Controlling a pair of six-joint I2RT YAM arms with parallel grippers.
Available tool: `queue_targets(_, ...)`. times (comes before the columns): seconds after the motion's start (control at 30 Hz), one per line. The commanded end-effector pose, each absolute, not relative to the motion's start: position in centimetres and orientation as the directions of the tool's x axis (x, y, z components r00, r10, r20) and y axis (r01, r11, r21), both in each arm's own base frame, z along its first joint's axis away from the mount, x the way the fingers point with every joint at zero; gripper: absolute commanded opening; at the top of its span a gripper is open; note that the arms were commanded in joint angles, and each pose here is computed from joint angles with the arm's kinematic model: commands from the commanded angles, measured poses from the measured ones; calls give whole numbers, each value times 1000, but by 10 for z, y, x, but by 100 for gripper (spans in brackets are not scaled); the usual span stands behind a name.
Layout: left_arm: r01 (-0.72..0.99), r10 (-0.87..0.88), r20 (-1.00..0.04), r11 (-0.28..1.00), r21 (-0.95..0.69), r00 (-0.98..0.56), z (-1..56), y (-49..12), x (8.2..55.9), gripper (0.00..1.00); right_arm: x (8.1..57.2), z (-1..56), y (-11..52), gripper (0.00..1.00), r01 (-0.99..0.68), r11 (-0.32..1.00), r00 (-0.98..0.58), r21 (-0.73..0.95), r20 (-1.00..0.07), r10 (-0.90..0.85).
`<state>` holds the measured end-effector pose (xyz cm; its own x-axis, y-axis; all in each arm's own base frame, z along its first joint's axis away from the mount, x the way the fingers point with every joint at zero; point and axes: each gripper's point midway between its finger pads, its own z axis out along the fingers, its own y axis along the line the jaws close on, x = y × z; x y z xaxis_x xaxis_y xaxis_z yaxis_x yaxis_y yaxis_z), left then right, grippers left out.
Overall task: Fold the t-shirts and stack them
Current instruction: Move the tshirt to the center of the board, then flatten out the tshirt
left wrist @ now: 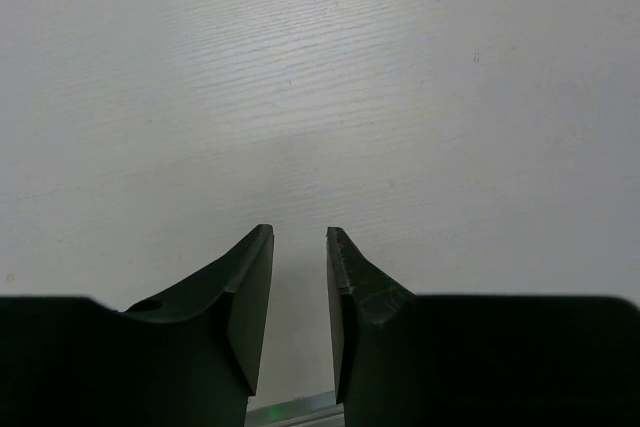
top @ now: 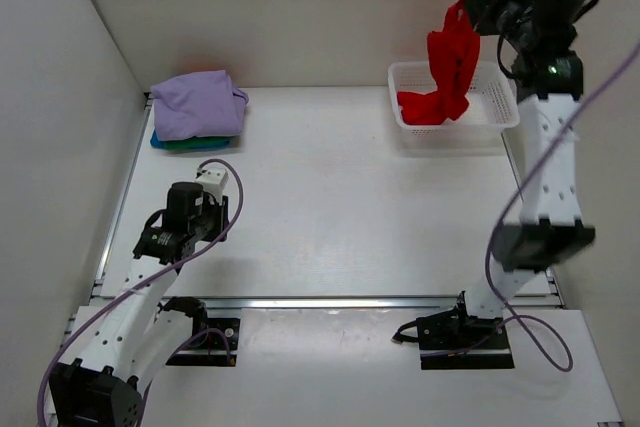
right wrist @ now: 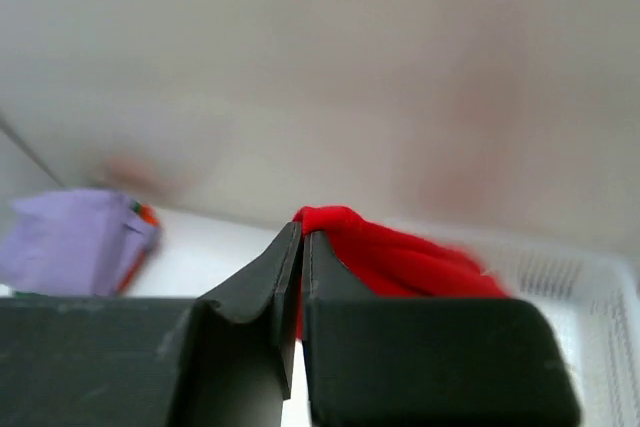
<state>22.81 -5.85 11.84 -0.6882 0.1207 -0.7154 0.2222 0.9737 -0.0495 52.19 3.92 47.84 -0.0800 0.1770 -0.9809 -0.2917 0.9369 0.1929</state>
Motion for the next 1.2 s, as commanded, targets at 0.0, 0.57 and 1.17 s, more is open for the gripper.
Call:
queue_targets(0.0,220,114,-748,974,-44,-654,127,-60,230,38,385,601,96,0,-434,901,240,11,-962,128)
queue_targets(0.57,148,57,-808,988,-38,-586,146,-49,231,18,343,376,262,0,-666,715,-250,213,-967,55)
queue_targets(1.17,488,-143,-821,743,-458,-553,215,-158,227,28,290,165,236,45,-474,816,-712,330,-689,-135)
